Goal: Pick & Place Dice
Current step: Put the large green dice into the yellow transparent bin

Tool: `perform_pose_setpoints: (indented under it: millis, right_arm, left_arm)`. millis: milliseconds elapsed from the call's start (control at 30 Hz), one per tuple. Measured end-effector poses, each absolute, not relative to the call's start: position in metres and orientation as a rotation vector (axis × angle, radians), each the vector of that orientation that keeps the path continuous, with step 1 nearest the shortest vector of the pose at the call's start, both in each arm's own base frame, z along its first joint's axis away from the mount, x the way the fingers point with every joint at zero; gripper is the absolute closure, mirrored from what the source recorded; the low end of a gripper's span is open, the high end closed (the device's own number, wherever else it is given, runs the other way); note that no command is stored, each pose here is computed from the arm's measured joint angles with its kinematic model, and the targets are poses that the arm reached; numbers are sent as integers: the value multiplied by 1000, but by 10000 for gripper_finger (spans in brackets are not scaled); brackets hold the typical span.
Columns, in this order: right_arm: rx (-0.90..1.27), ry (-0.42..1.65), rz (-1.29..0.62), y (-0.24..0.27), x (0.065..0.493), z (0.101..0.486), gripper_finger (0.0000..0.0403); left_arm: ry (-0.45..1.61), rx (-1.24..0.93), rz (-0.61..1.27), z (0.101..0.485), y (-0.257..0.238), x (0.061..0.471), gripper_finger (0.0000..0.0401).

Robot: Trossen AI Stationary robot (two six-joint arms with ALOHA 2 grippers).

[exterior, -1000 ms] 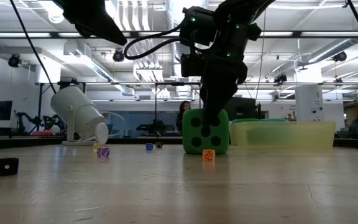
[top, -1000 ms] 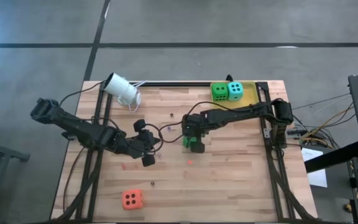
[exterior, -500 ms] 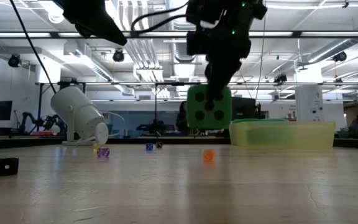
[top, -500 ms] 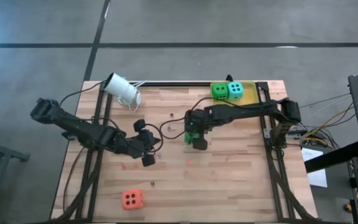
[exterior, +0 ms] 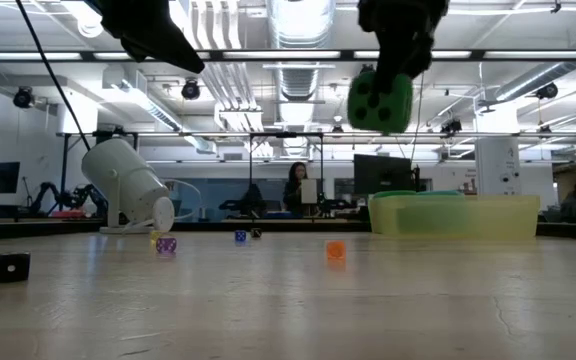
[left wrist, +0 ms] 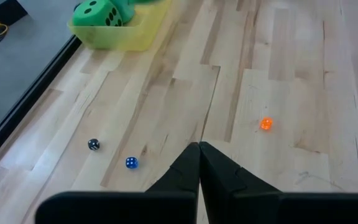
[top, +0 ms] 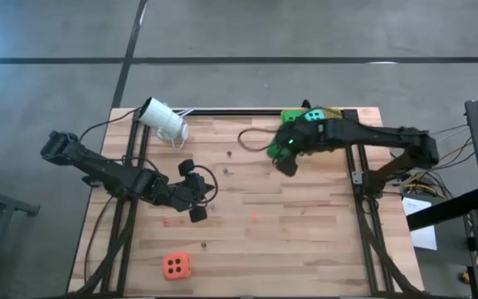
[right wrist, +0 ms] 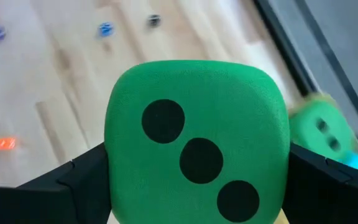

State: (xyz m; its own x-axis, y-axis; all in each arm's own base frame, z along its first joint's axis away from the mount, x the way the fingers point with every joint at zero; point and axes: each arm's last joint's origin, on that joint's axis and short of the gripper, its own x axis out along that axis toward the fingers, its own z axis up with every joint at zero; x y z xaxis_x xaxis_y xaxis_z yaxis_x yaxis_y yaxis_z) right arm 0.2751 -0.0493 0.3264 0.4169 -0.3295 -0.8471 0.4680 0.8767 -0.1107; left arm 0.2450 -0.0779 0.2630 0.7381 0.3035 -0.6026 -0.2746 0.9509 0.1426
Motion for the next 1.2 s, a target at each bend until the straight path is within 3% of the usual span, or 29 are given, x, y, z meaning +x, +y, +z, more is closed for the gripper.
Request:
perform_pose_setpoints:
  millis: [333,533,967,1200]
  right_arm:
    - [334,923,-927,-87,219,350,66]
    - [381,949,-1142,-106,199,341,65]
    - [424,1049,-1394,-141,170,306,65]
    - [451,970,-1517,-162,161,290,64]
  left_arm:
    - [674,43,303,263,-78,245,389]
    - [683,34,281,263,-79,245,389]
    - [689,27,264,262,-80,245,389]
    - [689,27,264,262,-80,245,389]
